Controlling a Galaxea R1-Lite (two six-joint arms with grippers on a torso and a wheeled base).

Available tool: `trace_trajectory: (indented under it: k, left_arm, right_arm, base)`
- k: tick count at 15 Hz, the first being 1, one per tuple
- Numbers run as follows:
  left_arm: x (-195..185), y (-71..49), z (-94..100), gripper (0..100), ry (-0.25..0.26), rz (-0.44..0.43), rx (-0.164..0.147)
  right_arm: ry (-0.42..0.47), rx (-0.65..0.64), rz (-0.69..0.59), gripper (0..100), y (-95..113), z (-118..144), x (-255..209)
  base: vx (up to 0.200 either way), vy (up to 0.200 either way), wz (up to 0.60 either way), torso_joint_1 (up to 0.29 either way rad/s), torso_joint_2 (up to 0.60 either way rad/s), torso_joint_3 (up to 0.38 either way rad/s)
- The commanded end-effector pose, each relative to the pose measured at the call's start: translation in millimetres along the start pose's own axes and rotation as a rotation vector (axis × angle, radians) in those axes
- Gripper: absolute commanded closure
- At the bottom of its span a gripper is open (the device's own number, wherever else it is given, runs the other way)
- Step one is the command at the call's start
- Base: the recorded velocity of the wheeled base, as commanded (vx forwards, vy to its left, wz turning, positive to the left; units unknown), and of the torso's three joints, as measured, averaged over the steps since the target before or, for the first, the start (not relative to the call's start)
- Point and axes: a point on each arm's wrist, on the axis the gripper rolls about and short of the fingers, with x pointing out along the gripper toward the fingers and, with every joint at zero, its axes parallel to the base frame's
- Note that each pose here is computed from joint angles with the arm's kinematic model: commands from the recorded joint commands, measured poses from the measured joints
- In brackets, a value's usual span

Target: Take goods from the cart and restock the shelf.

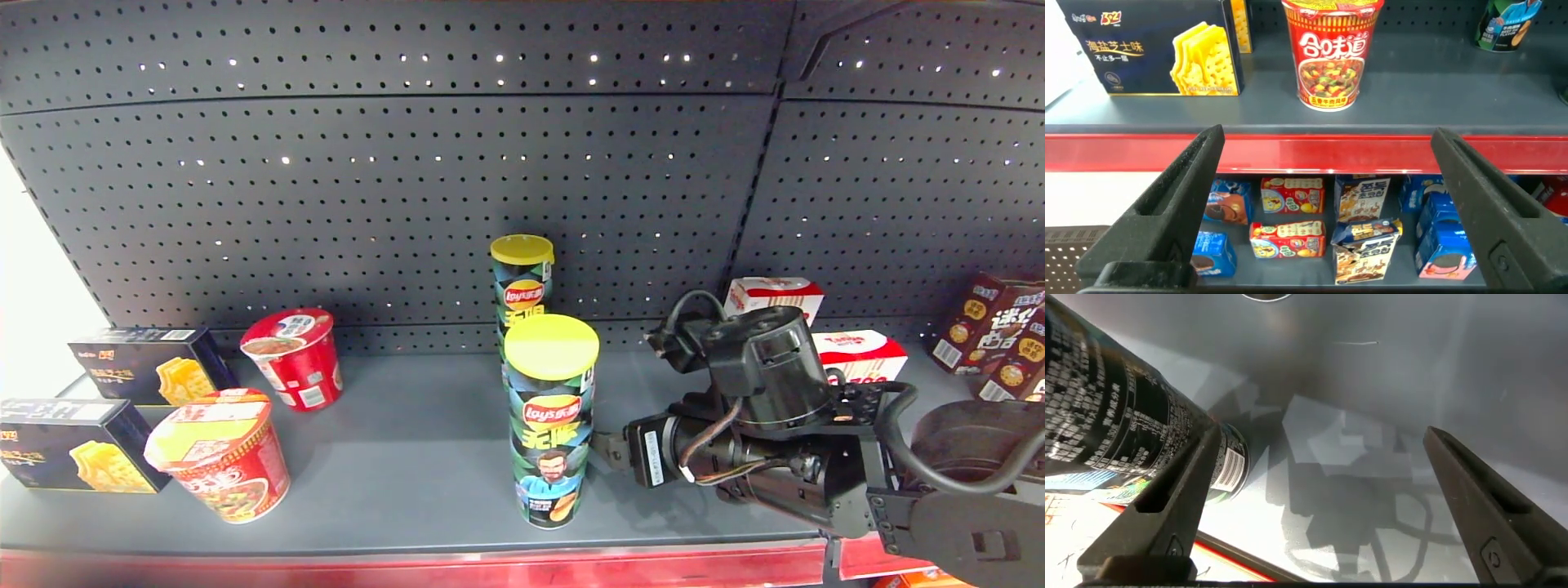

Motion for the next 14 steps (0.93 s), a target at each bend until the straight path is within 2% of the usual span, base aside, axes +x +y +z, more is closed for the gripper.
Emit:
trace_trajectory:
  k: [1,14]
  left_arm:
    - [0.1,0.0,0.1,0,0.001,0.000,0.000]
    - [0.1,0.0,-0.1,0,0.003,0.000,0.000]
  right_arm:
    - [-0.003,0.000,0.004,0,0.6,0.6,0.2]
    - [0.000,-0.011,0.024,0,9.3,1.1,5.4]
  base:
    - [0.000,0.000,0.00,0.000,0.00,0.000]
    - [0.000,0.000,0.00,0.000,0.00,0.000]
